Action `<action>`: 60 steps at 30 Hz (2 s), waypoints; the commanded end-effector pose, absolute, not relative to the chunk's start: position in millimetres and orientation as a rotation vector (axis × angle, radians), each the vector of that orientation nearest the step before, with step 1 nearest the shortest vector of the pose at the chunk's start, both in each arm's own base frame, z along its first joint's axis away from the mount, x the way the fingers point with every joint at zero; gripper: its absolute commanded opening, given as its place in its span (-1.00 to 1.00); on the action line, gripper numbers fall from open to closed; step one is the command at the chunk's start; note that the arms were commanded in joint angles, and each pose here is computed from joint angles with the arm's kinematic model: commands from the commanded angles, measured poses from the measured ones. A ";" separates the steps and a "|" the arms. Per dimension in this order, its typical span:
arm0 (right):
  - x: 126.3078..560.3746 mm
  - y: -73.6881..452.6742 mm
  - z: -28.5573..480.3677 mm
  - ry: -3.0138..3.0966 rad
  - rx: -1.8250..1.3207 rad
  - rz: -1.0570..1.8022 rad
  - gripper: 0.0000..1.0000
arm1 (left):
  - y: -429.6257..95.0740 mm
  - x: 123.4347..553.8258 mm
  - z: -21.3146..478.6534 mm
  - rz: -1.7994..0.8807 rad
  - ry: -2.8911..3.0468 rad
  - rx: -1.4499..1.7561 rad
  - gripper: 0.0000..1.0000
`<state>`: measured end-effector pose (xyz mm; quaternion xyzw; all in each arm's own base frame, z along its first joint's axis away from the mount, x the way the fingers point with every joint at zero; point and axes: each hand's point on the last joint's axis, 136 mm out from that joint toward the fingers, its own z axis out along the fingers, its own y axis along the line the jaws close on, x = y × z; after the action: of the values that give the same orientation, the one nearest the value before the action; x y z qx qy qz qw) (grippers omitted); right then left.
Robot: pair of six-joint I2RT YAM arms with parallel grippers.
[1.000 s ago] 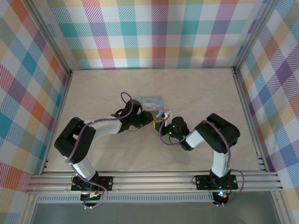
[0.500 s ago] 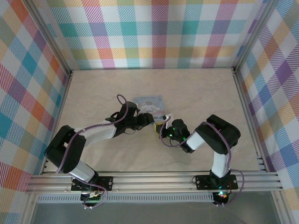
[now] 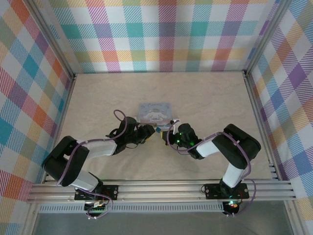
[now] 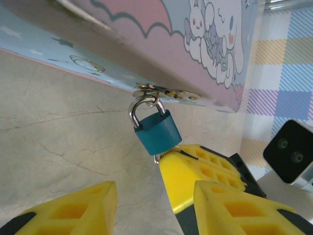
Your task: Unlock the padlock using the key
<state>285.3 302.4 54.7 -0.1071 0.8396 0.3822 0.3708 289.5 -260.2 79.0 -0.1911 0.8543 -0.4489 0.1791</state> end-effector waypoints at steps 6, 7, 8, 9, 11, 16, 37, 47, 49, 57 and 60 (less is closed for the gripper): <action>281.7 317.3 72.0 2.158 -0.215 1.086 -1.00 | -263.5 301.3 85.3 -1.323 2.318 -0.592 -0.15; 281.3 318.4 72.9 2.160 -0.213 1.090 -1.00 | -263.4 301.4 83.4 -1.318 2.321 -0.598 -0.15; 281.4 317.7 72.9 2.162 -0.207 1.090 -1.00 | -263.6 301.3 81.7 -1.317 2.324 -0.604 -0.16; 280.8 318.6 74.0 2.165 -0.203 1.095 -1.00 | -264.4 301.9 80.9 -1.321 2.322 -0.608 -0.16; 280.4 318.7 74.1 2.178 -0.188 1.101 -1.00 | -266.7 302.9 78.6 -1.326 2.323 -0.613 -0.17; 278.5 320.8 76.2 2.189 -0.173 1.116 -1.00 | -270.9 303.7 71.2 -1.309 2.342 -0.622 -0.17; 267.9 337.8 97.6 2.203 -0.062 1.272 -1.00 | -280.2 309.8 57.2 -1.295 2.349 -0.649 -0.34; 266.1 344.8 105.5 2.214 0.022 1.379 -1.00 | -286.6 310.1 55.4 -1.315 2.355 -0.653 -0.57; 265.8 346.5 104.5 2.217 0.029 1.396 -1.00 | -287.4 310.2 56.2 -1.320 2.353 -0.657 -0.63; 265.8 333.6 94.8 2.250 -0.016 1.272 -0.76 | -286.0 309.0 55.8 -1.320 2.363 -0.704 -1.00; 267.6 320.7 90.3 2.268 -0.047 1.184 -0.56 | -285.7 308.7 56.1 -1.321 2.370 -0.735 -1.00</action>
<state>264.4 315.1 63.2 0.0243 0.8645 0.4313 0.2569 312.4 -281.2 61.8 -0.2461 0.8257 -0.4735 0.1829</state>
